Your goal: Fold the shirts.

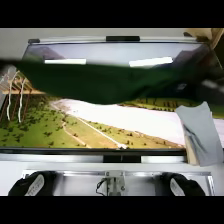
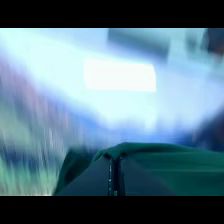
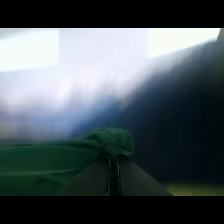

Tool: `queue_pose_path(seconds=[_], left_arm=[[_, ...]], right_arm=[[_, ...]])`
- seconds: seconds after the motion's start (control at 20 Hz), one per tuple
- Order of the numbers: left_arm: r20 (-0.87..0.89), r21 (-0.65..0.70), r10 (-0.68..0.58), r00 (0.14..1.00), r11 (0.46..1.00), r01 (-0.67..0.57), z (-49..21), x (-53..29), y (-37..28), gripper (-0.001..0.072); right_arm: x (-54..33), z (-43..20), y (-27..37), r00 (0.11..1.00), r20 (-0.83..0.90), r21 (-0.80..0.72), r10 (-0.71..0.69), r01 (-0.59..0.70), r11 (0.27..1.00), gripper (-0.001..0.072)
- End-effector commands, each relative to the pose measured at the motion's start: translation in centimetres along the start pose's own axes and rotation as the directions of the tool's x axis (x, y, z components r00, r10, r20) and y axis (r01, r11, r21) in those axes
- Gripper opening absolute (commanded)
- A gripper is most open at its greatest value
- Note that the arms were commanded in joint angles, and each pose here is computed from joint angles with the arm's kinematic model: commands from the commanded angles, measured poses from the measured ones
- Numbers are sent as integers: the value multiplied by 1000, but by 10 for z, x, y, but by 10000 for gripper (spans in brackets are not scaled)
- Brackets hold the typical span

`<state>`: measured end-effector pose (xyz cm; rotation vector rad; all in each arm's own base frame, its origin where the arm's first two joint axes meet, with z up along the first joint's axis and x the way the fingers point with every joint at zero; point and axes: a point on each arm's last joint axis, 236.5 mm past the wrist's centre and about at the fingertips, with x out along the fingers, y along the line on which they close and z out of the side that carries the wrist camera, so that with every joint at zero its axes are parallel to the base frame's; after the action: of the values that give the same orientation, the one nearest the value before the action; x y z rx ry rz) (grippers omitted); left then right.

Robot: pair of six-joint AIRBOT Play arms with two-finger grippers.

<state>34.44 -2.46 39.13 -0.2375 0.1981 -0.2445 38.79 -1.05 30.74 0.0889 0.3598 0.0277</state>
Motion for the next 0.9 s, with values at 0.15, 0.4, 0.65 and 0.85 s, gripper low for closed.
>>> queue_pose_path(seconds=[0.15,0.4,0.65,0.85], left_arm=[[522,150,1,853,984,-93,126,-223,-129,32],[360,67,215,908,965,-255,78,-226,-89,32],[112,115,272,956,952,-285,27,-171,-44,32],[-269,40,293,918,955,-293,-82,-87,34,32]], right_arm=[[-307,154,40,706,708,-103,10,89,991,57],[-288,122,36,808,589,-90,-9,77,993,57],[-183,61,22,979,203,-82,-28,46,996,57],[-51,-50,15,953,-302,0,33,-35,999,57]])
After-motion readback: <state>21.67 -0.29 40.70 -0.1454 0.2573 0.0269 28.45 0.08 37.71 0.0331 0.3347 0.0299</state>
